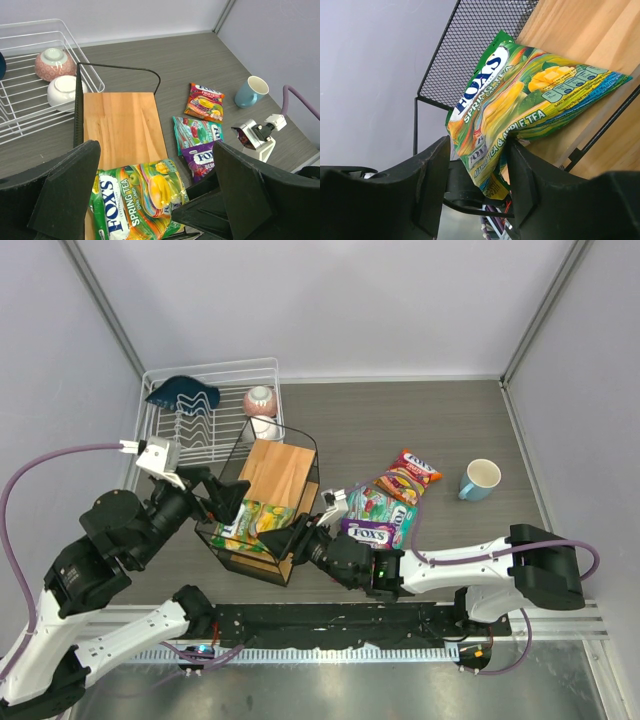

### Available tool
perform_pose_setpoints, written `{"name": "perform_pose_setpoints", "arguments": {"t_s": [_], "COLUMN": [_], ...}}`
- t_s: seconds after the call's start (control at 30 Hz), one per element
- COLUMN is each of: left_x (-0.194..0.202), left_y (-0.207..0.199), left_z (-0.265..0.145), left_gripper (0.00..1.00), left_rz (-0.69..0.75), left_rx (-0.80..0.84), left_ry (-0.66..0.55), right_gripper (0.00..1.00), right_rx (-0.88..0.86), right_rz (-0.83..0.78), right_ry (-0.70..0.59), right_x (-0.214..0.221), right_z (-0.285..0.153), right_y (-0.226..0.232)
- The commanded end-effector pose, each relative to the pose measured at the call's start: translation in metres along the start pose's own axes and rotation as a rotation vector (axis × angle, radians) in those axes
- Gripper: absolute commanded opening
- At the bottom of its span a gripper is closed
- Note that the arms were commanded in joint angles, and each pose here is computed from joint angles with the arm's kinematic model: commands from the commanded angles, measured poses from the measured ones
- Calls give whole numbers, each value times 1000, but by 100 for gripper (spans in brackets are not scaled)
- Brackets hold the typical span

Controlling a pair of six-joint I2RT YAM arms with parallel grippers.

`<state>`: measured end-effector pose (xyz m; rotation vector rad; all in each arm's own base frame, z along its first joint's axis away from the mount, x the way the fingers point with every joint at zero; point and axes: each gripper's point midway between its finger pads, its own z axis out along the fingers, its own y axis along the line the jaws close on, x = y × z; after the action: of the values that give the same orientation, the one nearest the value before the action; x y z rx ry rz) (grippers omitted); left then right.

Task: Place and organize the candy bags onto the shelf

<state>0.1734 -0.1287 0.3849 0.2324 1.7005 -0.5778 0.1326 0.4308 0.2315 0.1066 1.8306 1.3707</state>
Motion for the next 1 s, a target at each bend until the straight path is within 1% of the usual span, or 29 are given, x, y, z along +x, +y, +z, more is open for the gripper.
{"name": "perform_pose_setpoints", "arguments": {"t_s": [0.0, 0.37, 0.5, 0.77, 0.97], "left_x": [-11, -10, -10, -10, -10], "left_y": [-3, -3, -3, -4, -4], "left_z": [-3, -4, -4, -3, -3], "left_gripper": [100, 100, 100, 100, 100], "left_rz": [-11, -10, -11, -10, -10], "left_rx": [17, 21, 23, 26, 26], "left_ry": [-44, -44, -45, -44, -43], "right_gripper": [55, 57, 58, 58, 59], "right_rx": [-50, 33, 58, 75, 58], "right_rz": [45, 109, 134, 158, 211], "right_ry": [-72, -89, -75, -79, -99], "right_x": [-19, -24, -22, -25, -38], "right_z": [-3, -9, -9, -10, -10], "right_y": [17, 1, -5, -13, -22]}}
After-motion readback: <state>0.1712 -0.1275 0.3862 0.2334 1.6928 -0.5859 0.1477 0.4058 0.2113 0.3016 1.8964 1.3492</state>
